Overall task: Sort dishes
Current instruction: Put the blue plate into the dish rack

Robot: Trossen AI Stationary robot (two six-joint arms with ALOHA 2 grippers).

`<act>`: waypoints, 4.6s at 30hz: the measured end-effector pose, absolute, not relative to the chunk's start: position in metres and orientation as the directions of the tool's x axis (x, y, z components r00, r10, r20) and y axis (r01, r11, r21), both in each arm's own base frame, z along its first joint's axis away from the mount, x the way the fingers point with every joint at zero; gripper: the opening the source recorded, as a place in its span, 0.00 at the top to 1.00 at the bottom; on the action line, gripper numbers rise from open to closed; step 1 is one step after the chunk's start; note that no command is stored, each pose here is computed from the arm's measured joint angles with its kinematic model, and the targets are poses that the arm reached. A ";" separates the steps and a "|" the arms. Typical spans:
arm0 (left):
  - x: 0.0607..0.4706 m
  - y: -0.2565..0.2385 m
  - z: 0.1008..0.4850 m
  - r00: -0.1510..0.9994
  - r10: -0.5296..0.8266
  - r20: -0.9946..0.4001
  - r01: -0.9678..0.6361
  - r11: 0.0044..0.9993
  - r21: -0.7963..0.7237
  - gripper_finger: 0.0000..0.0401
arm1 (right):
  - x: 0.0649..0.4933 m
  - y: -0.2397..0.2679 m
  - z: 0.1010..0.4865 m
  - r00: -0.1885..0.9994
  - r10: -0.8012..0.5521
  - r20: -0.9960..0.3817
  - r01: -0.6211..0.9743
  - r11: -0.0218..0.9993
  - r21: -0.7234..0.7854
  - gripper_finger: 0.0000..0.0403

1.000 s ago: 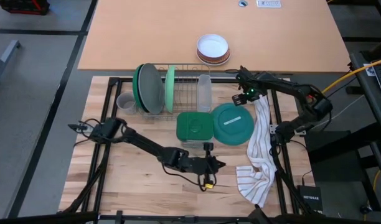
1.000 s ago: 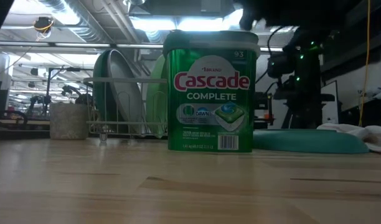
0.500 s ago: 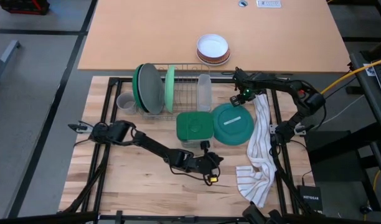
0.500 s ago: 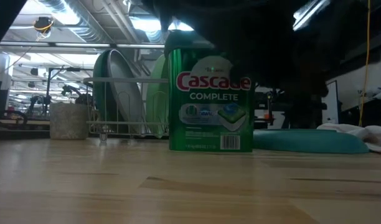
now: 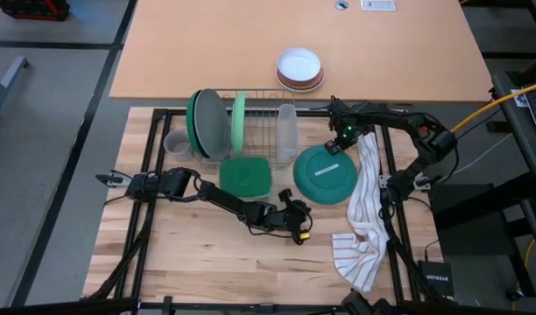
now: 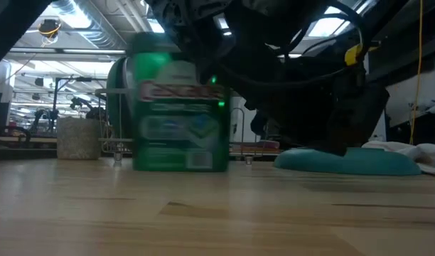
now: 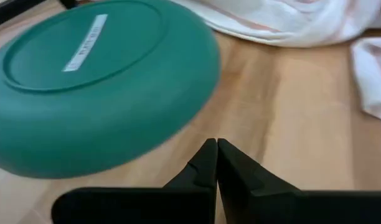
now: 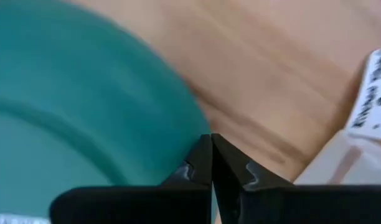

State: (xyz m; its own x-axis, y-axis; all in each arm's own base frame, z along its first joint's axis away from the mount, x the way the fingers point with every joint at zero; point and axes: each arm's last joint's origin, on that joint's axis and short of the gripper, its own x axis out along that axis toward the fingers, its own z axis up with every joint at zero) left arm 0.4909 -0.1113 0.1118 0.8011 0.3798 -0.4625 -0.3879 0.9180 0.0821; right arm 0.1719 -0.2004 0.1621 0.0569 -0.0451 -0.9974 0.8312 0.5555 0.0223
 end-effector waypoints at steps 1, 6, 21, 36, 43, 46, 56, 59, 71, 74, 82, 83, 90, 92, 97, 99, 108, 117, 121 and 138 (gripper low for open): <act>0.492 -0.109 0.112 0.799 0.384 -0.463 -0.396 0.915 0.075 1.00 | 0.171 -0.200 0.162 0.054 -0.034 -0.998 0.828 0.559 0.026 0.99; 0.492 -0.103 0.110 0.788 0.388 -0.478 -0.417 0.907 0.049 1.00 | 0.168 -0.197 0.162 0.023 -0.005 -1.000 0.827 0.562 0.016 0.96; 0.485 -0.092 0.099 0.701 0.421 -0.575 -0.497 0.867 0.029 1.00 | 0.169 -0.189 0.163 0.136 0.163 -0.977 0.794 0.572 0.206 0.95; 0.485 -0.083 0.099 0.675 0.452 -0.583 -0.537 0.843 0.032 1.00 | 0.166 -0.194 0.162 0.002 0.022 -1.000 0.834 0.551 0.014 0.95; 0.486 -0.071 0.098 0.662 0.471 -0.584 -0.562 0.827 0.030 1.00 | 0.161 -0.178 0.146 0.052 0.150 -0.987 0.823 0.554 0.127 0.95; 0.487 -0.069 0.099 0.660 0.473 -0.584 -0.563 0.826 0.033 1.00 | 0.159 -0.169 0.139 0.030 0.182 -0.983 0.804 0.580 0.131 0.95; 0.485 -0.077 0.098 0.662 0.462 -0.590 -0.548 0.836 0.039 1.00 | 0.162 -0.166 0.140 0.035 0.217 -0.975 0.801 0.578 0.158 0.95; 0.484 -0.080 0.098 0.663 0.461 -0.590 -0.545 0.837 0.042 1.00 | 0.163 -0.167 0.146 0.034 0.239 -0.970 0.801 0.574 0.169 0.95; 0.481 -0.080 0.096 0.641 0.458 -0.616 -0.539 0.840 0.063 1.00 | 0.163 -0.166 0.165 -0.011 0.323 -0.946 0.809 0.559 0.181 0.95; 0.481 -0.081 0.096 0.642 0.456 -0.617 -0.536 0.842 0.065 1.00 | 0.162 -0.164 0.171 -0.029 0.353 -0.935 0.803 0.565 0.188 0.95; 0.479 -0.088 0.096 0.643 0.453 -0.617 -0.528 0.846 0.071 1.00 | 0.163 -0.164 0.197 -0.027 0.383 -0.923 0.802 0.560 0.209 0.95; 0.479 -0.088 0.095 0.643 0.453 -0.617 -0.527 0.847 0.071 1.00 | 0.164 -0.164 0.201 -0.020 0.384 -0.923 0.801 0.559 0.215 0.95; 0.479 -0.088 0.095 0.644 0.450 -0.619 -0.525 0.848 0.071 1.00 | 0.164 -0.163 0.229 0.040 0.370 -0.928 0.794 0.553 0.255 0.95; 0.479 -0.088 0.095 0.644 0.450 -0.619 -0.525 0.848 0.071 1.00 | 0.164 -0.162 0.237 0.062 0.373 -0.926 0.792 0.546 0.273 0.95; 0.479 -0.089 0.095 0.644 0.449 -0.620 -0.524 0.849 0.071 1.00 | 0.161 -0.156 0.249 0.124 0.404 -0.906 0.783 0.521 0.340 0.95; 0.479 -0.089 0.095 0.643 0.448 -0.621 -0.523 0.849 0.070 1.00 | 0.159 -0.153 0.253 0.143 0.415 -0.898 0.780 0.511 0.360 0.95; 0.479 -0.089 0.095 0.644 0.446 -0.622 -0.522 0.850 0.070 1.00 | 0.153 -0.143 0.263 0.189 0.472 -0.861 0.776 0.466 0.425 0.95; 0.479 -0.089 0.094 0.643 0.446 -0.622 -0.521 0.850 0.072 1.00 | 0.148 -0.135 0.275 0.293 0.489 -0.821 0.732 0.438 0.522 0.95; 0.479 -0.089 0.094 0.643 0.446 -0.622 -0.520 0.851 0.073 1.00 | 0.146 -0.130 0.281 0.354 0.502 -0.789 0.699 0.419 0.580 0.95; 0.479 -0.089 0.095 0.646 0.446 -0.619 -0.520 0.851 0.070 1.00 | 0.136 -0.115 0.301 0.508 0.497 -0.704 0.576 0.412 0.706 0.95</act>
